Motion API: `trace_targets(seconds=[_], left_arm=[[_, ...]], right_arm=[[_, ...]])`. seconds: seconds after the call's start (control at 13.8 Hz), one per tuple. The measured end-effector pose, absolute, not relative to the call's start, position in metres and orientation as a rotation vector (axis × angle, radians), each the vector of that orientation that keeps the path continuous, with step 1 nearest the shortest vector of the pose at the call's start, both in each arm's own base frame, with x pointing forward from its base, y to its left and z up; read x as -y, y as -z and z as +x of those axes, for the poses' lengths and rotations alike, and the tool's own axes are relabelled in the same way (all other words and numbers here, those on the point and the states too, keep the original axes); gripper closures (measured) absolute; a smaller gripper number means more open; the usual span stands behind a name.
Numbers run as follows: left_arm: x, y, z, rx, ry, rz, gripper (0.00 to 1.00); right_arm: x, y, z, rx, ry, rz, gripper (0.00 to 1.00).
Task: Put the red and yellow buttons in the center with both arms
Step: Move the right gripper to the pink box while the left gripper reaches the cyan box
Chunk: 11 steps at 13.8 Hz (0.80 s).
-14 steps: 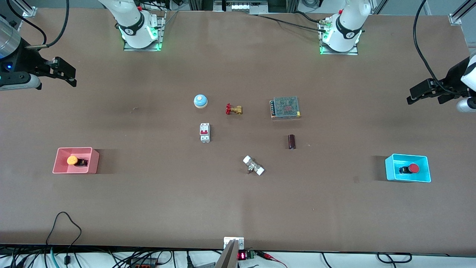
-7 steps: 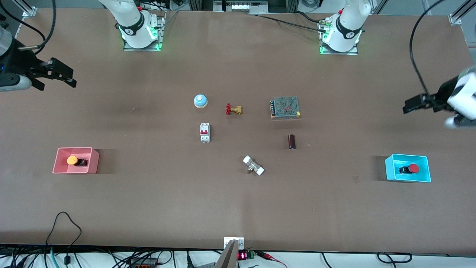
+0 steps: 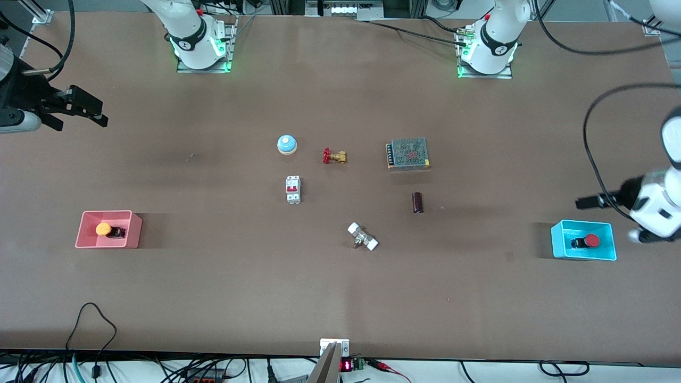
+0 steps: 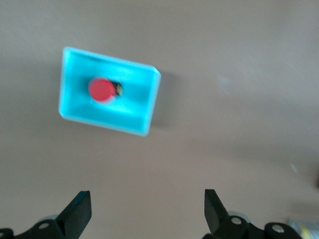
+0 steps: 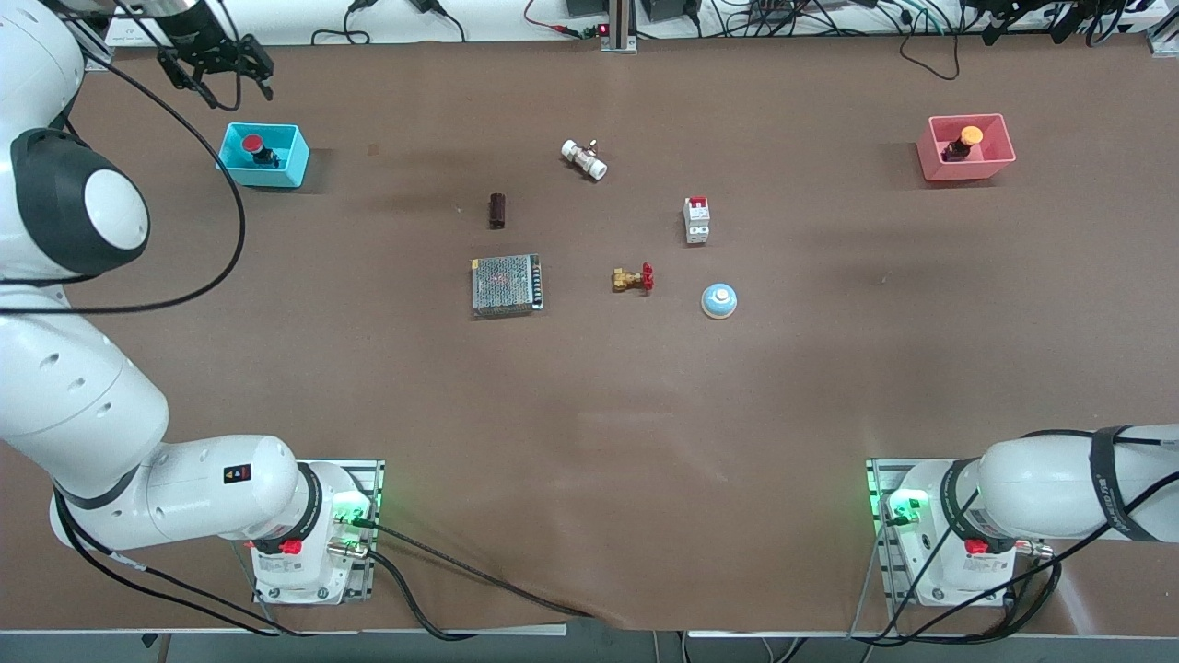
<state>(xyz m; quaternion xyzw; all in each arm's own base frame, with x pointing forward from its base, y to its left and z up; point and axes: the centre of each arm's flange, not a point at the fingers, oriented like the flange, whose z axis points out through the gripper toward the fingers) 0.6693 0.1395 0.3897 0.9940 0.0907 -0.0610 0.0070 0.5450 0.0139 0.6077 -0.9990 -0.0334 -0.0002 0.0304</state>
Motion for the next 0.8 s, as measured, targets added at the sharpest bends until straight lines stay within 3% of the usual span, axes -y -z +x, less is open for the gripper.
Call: trace_targets(seconds=[0.36, 0.51, 0.8], left_arm=[[-0.207, -0.304, 0.688, -0.217, 0.032, 3.129, 0.00], [-0.209, -0.291, 0.691, -0.148, 0.006, 3.136, 0.00], [-0.205, -0.275, 0.692, -0.098, 0.032, 3.132, 0.00]], right_arm=[[-0.013, -0.575, 0.560, 0.118, -0.078, -3.074, 0.00], [-0.011, -0.533, 0.582, 0.204, -0.130, -3.062, 0.00], [0.044, -0.429, 0.640, 0.346, -0.022, -3.051, 0.00]])
